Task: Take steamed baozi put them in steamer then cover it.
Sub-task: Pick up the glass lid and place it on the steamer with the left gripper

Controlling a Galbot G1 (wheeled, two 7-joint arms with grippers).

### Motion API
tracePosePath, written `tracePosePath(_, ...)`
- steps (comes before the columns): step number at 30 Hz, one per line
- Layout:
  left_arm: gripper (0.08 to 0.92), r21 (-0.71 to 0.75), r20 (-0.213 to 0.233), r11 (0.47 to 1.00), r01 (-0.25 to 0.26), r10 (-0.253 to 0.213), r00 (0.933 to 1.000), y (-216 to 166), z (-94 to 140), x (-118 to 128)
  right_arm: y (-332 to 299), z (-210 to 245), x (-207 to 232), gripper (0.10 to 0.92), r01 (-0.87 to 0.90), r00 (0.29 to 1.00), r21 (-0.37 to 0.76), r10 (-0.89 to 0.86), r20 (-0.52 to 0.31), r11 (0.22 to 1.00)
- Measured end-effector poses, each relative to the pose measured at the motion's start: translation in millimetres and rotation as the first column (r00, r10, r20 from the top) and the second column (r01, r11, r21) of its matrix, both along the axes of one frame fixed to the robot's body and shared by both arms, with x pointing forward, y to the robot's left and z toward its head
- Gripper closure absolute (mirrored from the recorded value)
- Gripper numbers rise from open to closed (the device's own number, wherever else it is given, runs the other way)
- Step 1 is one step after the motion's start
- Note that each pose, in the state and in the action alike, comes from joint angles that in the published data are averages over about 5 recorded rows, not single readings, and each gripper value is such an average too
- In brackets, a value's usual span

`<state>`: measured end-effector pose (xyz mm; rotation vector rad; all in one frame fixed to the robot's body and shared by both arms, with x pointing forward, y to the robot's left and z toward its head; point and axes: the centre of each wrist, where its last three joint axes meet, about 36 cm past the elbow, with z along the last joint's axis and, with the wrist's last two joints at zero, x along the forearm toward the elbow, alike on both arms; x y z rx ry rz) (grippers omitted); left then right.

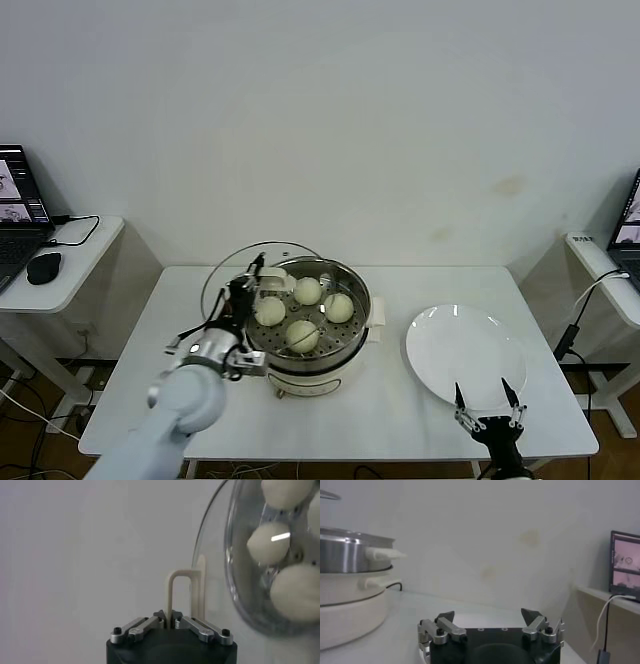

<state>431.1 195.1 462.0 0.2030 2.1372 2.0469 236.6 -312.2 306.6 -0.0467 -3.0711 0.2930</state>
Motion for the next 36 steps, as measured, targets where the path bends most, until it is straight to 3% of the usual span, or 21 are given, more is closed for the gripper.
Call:
tracePosePath(17, 0.853, 0.005, -0.061, 1.0, 0.005, -0.005, 0.9981, -64, -28, 24, 1, -5, 0, 0.199, -0.012, 1.0, -0.01, 0.012, -0.006, 1.0)
tracePosePath(36, 0.853, 0.021, -0.086, 1.0, 0.001, 0.001, 0.9963, -67, -33, 22, 3, -7, 2, 0.199, -0.018, 1.0, -0.009, 0.018, -0.012, 1.0)
